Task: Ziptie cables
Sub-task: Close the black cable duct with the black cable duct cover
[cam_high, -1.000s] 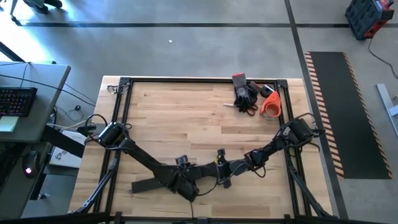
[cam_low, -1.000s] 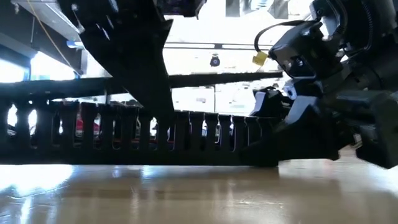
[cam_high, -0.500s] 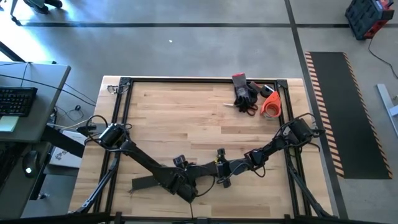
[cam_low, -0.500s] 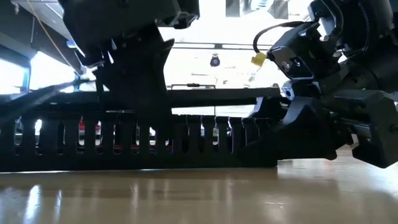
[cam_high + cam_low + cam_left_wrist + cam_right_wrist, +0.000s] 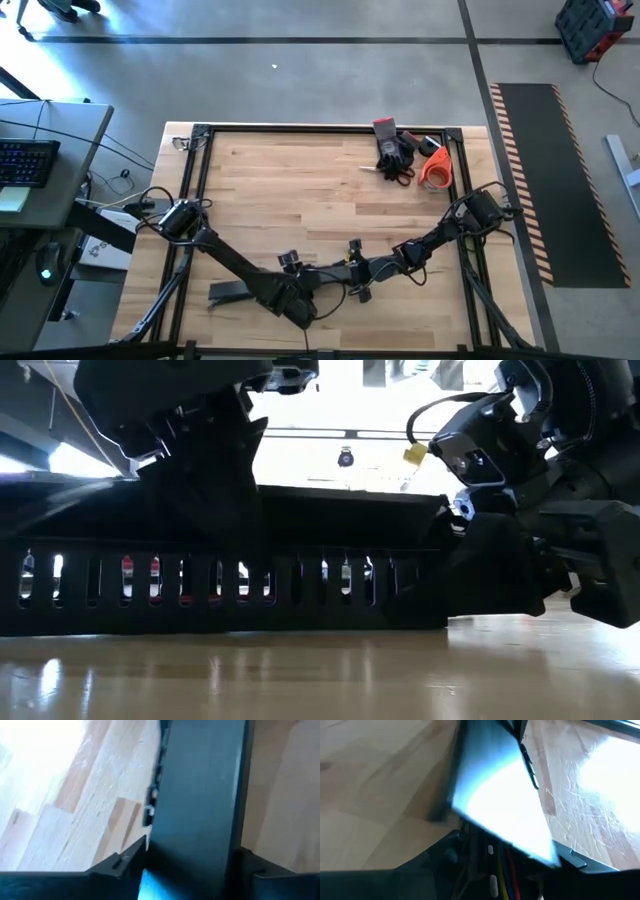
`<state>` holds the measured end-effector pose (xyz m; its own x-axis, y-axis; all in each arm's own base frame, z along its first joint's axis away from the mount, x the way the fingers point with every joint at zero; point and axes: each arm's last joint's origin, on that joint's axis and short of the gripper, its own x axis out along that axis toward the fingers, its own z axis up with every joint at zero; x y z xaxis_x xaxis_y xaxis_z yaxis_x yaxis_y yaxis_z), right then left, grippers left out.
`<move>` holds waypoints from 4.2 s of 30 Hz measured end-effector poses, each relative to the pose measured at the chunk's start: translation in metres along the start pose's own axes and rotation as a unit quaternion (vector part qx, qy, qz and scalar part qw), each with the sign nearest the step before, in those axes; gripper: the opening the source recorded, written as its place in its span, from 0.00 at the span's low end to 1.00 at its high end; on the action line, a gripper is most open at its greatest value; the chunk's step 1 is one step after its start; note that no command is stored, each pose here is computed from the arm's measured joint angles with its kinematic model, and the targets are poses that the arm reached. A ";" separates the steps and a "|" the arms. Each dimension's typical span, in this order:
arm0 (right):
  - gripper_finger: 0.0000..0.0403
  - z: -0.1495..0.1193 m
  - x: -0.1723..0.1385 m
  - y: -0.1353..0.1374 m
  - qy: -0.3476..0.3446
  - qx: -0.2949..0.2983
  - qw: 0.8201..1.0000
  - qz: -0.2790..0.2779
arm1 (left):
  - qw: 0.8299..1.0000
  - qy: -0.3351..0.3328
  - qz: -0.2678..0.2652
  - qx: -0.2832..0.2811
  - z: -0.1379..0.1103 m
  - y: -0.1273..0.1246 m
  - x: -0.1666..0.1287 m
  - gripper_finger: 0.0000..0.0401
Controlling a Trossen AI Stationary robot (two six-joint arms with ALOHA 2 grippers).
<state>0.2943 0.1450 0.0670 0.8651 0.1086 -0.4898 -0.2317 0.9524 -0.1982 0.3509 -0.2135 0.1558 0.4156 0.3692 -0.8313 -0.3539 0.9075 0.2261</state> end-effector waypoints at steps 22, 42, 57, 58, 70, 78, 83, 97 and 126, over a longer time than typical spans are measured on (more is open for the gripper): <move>0.49 -0.001 0.000 -0.001 0.003 0.000 1.000 -0.029 | 0.997 0.002 0.064 0.043 0.006 0.006 -0.023 0.27; 0.82 -0.002 -0.001 -0.006 0.019 0.006 0.997 -0.073 | 0.993 -0.022 0.090 0.075 0.020 0.008 -0.049 0.01; 0.81 0.012 -0.034 -0.023 0.120 -0.030 0.979 -0.163 | 0.994 -0.069 0.055 0.065 0.033 -0.003 -0.097 0.01; 0.81 0.013 -0.038 -0.022 0.124 -0.033 0.977 -0.171 | 0.995 -0.070 0.049 0.059 0.031 -0.006 -0.099 0.01; 0.81 0.051 -0.099 -0.023 0.095 -0.061 0.954 -0.276 | 0.991 -0.128 -0.039 0.030 0.020 -0.065 -0.069 0.01; 0.81 0.067 -0.123 -0.028 0.063 -0.034 0.959 -0.274 | 0.996 -0.069 0.011 0.048 0.022 -0.058 -0.022 0.01; 0.81 0.067 -0.124 -0.028 0.058 -0.014 0.959 -0.276 | 0.990 -0.103 0.072 0.065 0.035 -0.039 -0.047 0.01; 0.81 0.059 -0.115 -0.023 0.009 0.055 0.993 -0.101 | 0.970 -0.095 0.226 -0.001 0.059 0.039 -0.073 0.01; 0.79 0.121 -0.004 -0.077 0.101 -0.117 0.988 0.015 | 0.971 -0.021 0.219 -0.092 0.020 0.109 -0.031 0.39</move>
<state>0.3627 0.1053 0.1867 0.7552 0.0533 -0.6533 -0.3729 0.8547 -0.3613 0.3159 -0.1220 0.2160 0.2235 0.7225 -0.6543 -0.6464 0.6123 0.4553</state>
